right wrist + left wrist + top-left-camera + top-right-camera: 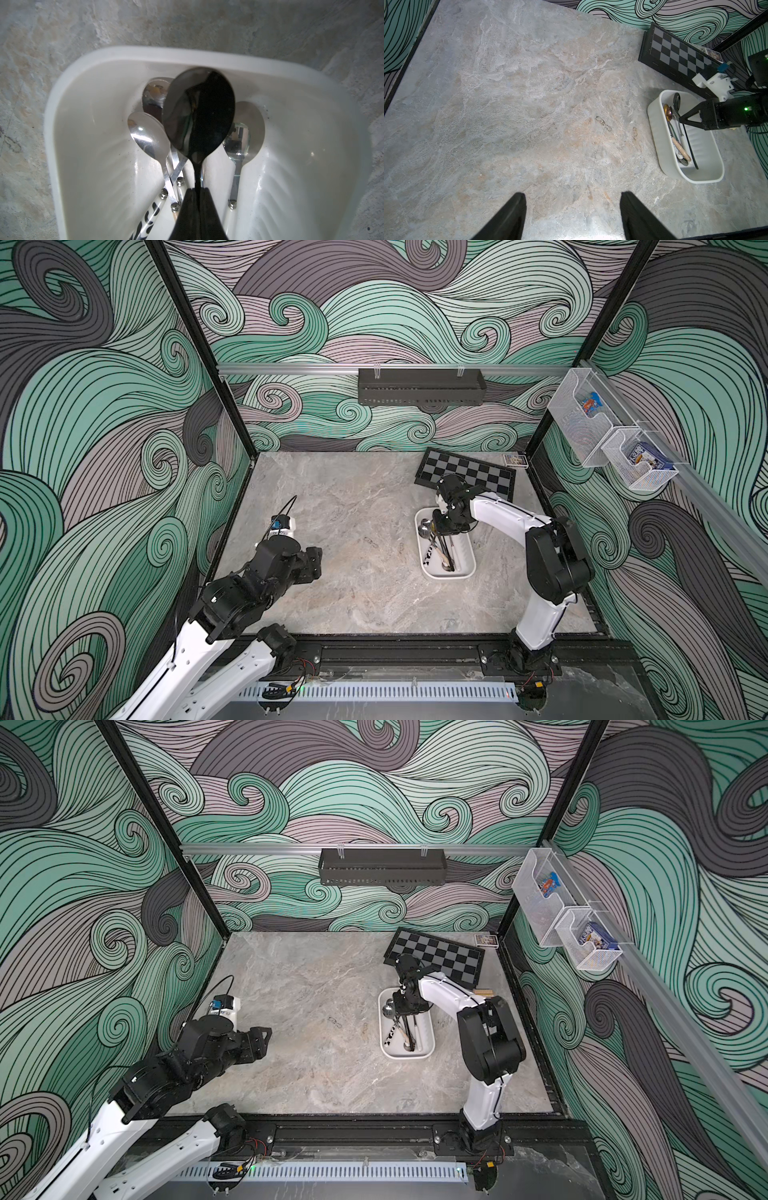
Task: Put the spoon into the storage box
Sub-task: Place the spoon in the storage box, then reset both arms
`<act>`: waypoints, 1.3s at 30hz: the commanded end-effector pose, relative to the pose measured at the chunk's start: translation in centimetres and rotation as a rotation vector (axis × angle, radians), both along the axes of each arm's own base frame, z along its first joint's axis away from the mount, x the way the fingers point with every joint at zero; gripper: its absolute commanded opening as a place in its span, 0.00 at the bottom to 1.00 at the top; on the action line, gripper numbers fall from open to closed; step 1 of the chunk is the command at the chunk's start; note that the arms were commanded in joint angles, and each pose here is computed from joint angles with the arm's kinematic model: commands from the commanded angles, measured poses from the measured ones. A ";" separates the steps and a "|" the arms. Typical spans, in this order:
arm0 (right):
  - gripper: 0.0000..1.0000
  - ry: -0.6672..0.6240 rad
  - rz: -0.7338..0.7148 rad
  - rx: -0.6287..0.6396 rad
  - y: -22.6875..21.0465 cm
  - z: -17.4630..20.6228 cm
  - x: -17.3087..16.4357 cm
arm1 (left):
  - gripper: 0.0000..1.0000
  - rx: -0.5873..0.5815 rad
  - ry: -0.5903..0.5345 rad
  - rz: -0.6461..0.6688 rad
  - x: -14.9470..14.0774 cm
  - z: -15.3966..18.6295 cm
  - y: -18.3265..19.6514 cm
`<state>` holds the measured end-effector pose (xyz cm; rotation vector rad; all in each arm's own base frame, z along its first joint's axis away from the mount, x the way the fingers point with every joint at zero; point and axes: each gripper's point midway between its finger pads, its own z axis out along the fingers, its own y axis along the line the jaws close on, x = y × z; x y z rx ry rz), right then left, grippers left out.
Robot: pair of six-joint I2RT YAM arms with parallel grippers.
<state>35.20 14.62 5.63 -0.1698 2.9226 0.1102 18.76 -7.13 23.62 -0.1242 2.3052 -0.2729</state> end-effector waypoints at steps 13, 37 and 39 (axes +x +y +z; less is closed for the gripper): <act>0.55 -0.273 -0.064 0.033 -2.1 8.4 -0.3 | 0.90 0.031 -0.088 0.122 3.0 0.7 0.6; 0.99 -1.070 -0.143 -0.210 -11.9 7.2 -1.0 | 0.99 0.454 -0.523 0.104 13.6 -5.6 1.5; 0.99 -1.097 -0.196 -0.179 -12.9 7.5 -0.4 | 0.99 0.446 -0.459 0.170 14.9 -7.6 3.8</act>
